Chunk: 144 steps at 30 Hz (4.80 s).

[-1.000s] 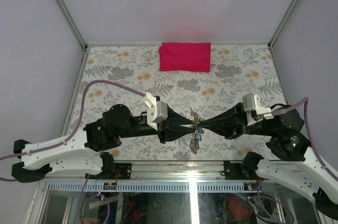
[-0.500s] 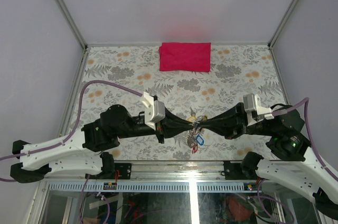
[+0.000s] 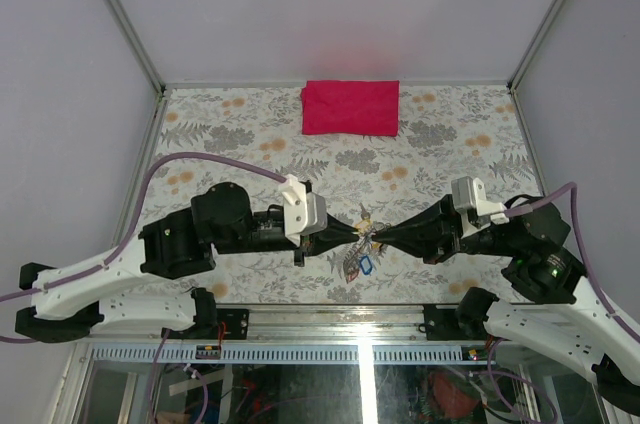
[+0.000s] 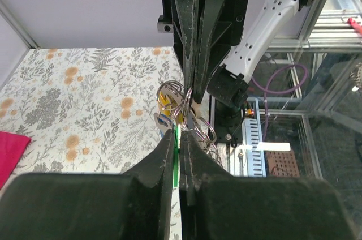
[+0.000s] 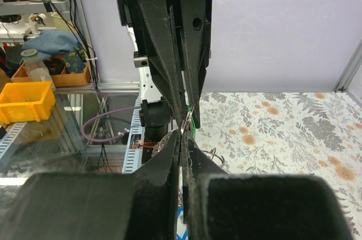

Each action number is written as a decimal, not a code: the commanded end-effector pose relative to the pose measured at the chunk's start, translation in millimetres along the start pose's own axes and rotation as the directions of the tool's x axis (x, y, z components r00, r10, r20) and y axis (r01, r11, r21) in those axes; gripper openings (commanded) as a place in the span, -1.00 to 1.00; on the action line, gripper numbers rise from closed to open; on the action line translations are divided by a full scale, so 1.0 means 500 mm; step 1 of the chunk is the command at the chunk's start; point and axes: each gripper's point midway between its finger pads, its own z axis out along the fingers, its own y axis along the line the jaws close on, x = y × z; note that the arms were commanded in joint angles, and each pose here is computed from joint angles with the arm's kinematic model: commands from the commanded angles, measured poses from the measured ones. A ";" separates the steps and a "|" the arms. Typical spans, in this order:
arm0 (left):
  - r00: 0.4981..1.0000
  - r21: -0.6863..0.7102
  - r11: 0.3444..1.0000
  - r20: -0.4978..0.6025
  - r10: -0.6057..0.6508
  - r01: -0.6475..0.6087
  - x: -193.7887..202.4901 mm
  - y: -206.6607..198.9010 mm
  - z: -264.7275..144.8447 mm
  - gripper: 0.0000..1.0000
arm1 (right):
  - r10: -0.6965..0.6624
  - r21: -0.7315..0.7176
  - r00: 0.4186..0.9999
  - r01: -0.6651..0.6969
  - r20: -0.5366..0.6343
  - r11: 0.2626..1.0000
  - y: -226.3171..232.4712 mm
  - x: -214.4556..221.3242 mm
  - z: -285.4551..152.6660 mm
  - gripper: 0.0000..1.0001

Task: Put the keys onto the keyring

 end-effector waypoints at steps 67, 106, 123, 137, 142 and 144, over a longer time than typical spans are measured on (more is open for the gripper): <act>0.989 0.198 0.978 -0.121 0.088 -0.063 0.020 -0.053 0.000 -1.00 | -0.033 -0.150 0.999 0.035 0.017 0.988 0.037 -0.045 0.021 -1.00; 0.997 -0.120 0.992 -0.071 -0.034 0.025 0.039 0.030 -0.054 -0.11 | -0.018 0.153 0.998 0.028 -0.068 0.988 -0.054 -0.017 -0.007 -1.00; 0.942 -0.531 0.809 -0.059 -0.331 0.251 0.221 0.250 -0.092 1.00 | 0.331 0.761 0.845 0.130 -0.421 0.635 -0.270 0.202 -0.144 -1.00; 0.851 -0.733 0.606 -0.072 -0.520 0.308 0.347 0.358 -0.127 1.00 | 0.714 0.930 0.616 0.093 -0.334 0.355 -0.353 0.408 -0.317 -0.99; 0.826 -0.766 0.553 -0.052 -0.561 0.327 0.370 0.362 -0.137 1.00 | 0.742 0.966 0.625 0.086 -0.243 0.245 -0.433 0.456 -0.358 -0.98; 0.816 -0.779 0.531 -0.043 -0.576 0.333 0.380 0.363 -0.141 1.00 | 0.741 0.976 0.638 0.093 -0.210 0.196 -0.463 0.467 -0.380 -0.96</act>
